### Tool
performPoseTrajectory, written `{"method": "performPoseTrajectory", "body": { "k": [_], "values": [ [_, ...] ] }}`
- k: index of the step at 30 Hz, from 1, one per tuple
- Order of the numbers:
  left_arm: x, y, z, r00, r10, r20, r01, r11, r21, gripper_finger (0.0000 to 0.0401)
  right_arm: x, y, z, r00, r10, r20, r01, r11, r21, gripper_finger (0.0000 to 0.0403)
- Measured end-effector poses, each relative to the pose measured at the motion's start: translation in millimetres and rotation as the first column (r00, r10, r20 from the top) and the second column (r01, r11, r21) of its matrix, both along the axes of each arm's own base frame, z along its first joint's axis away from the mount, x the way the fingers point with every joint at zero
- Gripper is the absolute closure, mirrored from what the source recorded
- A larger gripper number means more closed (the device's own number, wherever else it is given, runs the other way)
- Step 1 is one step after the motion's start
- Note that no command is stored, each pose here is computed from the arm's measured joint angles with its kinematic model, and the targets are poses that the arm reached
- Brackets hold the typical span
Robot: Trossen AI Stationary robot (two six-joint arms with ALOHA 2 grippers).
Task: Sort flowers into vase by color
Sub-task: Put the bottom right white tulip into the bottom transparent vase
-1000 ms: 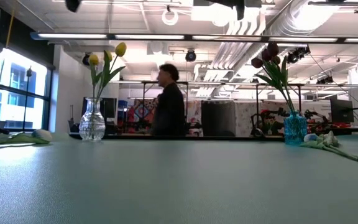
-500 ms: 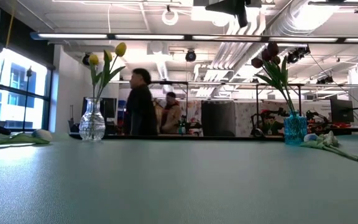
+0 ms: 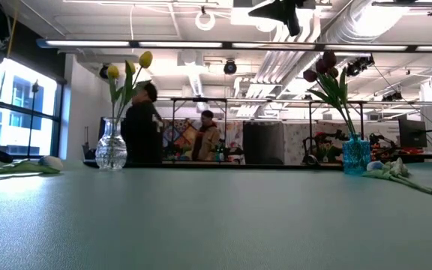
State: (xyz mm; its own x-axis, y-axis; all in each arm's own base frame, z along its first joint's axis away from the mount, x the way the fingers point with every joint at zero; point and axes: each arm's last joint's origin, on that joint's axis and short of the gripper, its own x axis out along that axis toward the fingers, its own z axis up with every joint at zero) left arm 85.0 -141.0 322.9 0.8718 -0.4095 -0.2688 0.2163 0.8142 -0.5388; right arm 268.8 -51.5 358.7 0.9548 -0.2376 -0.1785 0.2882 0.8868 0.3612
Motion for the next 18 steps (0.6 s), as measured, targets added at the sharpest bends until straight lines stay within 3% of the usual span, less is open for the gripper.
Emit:
{"method": "performPoseTrajectory", "body": {
  "k": [6, 11, 18],
  "values": [
    [-8.7, -2.5, -5.2, 0.996, -0.086, 0.003, 0.085, 0.988, 0.127, 0.0401, 12.1, -1.9, -12.7, 0.998, -0.067, -0.011, 0.067, 0.989, 0.134, 0.0226],
    [-22.2, -1.5, -11.7, 0.986, -0.165, -0.011, 0.164, 0.964, 0.210, 0.0401, 31.0, 7.3, -31.5, 0.992, -0.122, -0.041, 0.129, 0.956, 0.264, 0.0226],
    [-39.0, 0.3, -16.0, 0.970, -0.240, 0.028, 0.224, 0.938, 0.265, 0.0401, 47.7, 32.1, -45.9, 0.979, -0.201, -0.045, 0.205, 0.936, 0.288, 0.0226]
  ]
}}
